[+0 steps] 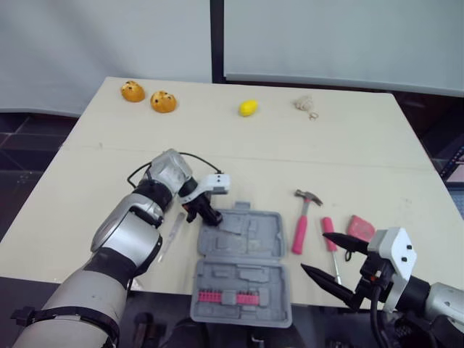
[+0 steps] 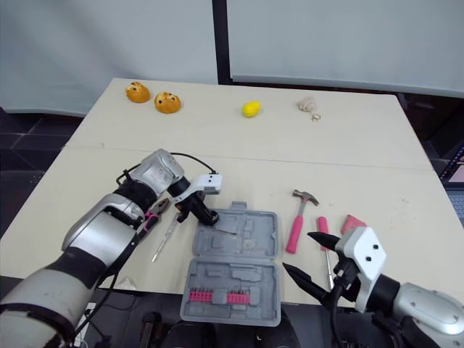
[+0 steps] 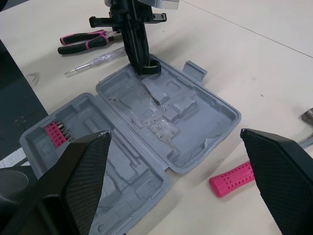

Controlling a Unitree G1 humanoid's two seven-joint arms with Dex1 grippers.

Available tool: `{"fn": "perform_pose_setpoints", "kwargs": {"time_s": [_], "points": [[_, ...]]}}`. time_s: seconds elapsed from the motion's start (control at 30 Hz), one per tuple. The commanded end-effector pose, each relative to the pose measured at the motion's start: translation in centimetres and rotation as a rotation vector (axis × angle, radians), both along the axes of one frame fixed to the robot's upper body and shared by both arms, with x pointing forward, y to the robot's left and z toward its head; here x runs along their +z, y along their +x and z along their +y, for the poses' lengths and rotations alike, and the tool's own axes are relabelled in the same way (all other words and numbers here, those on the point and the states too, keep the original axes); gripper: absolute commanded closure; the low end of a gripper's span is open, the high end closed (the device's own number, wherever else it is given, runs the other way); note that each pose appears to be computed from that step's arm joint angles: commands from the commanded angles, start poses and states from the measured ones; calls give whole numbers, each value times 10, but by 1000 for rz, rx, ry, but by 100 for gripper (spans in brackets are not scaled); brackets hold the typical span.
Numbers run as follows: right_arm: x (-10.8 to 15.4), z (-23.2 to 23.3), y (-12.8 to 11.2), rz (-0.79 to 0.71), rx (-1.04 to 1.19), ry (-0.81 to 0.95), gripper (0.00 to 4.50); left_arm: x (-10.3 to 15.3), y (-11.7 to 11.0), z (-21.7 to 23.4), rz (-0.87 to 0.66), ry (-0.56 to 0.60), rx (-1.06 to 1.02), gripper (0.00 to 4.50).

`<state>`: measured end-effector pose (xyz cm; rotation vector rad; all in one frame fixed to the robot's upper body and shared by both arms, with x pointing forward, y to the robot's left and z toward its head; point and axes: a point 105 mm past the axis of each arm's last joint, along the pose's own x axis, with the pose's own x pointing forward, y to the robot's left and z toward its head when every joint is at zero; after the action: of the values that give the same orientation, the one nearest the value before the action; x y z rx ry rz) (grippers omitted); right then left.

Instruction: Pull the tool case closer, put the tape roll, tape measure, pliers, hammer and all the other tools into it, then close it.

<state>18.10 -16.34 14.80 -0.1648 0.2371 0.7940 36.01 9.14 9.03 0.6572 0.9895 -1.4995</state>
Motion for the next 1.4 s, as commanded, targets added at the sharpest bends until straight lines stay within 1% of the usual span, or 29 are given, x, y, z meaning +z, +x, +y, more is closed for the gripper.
{"fn": "perform_pose_setpoints", "kwargs": {"time_s": [0.03, 0.13, 0.27, 0.33, 0.4, 0.5, 0.57, 0.6, 0.63, 0.73, 0.83, 1.0, 1.4], "points": [[7, 0, 1, -31, -4, 10, 0, 2, 1, 0, -20, -12, -5, 445], [8, 0, 1, -33, -3, 8, 0, 10, 5, 3, -54, -26, 2, 339], [8, -1, -2, -27, -11, 6, 0, 47, 11, 17, -107, -121, 31, 148], [7, -3, -4, -22, -16, 3, 0, 54, 9, 23, -129, -189, 33, 148], [7, -4, -4, -21, -18, 3, 0, 56, 6, 22, -162, -299, 18, 148], [8, -4, -3, -21, -18, 3, 0, 50, 3, 22, -258, -444, -12, 148], [8, -4, -2, -20, -14, 4, 0, 46, 0, 20, -294, -582, 13, 148], [8, -4, -1, -20, -11, 4, 0, 46, -4, 19, -290, -654, 17, 171], [8, -4, -1, -19, -9, 3, 0, 45, -8, 21, -277, -699, 20, 200], [10, -6, 1, -19, -4, 1, 0, 24, -6, 27, -277, -670, 113, 329], [11, -6, 2, -14, 6, 1, 0, 12, -9, 28, -273, -674, 157, 329], [12, -6, 4, -9, 18, -4, 0, 5, -10, 23, -284, -685, 187, 329], [13, -6, 7, -4, 28, -6, 0, -12, -3, 18, -326, -628, 194, 329]]}}
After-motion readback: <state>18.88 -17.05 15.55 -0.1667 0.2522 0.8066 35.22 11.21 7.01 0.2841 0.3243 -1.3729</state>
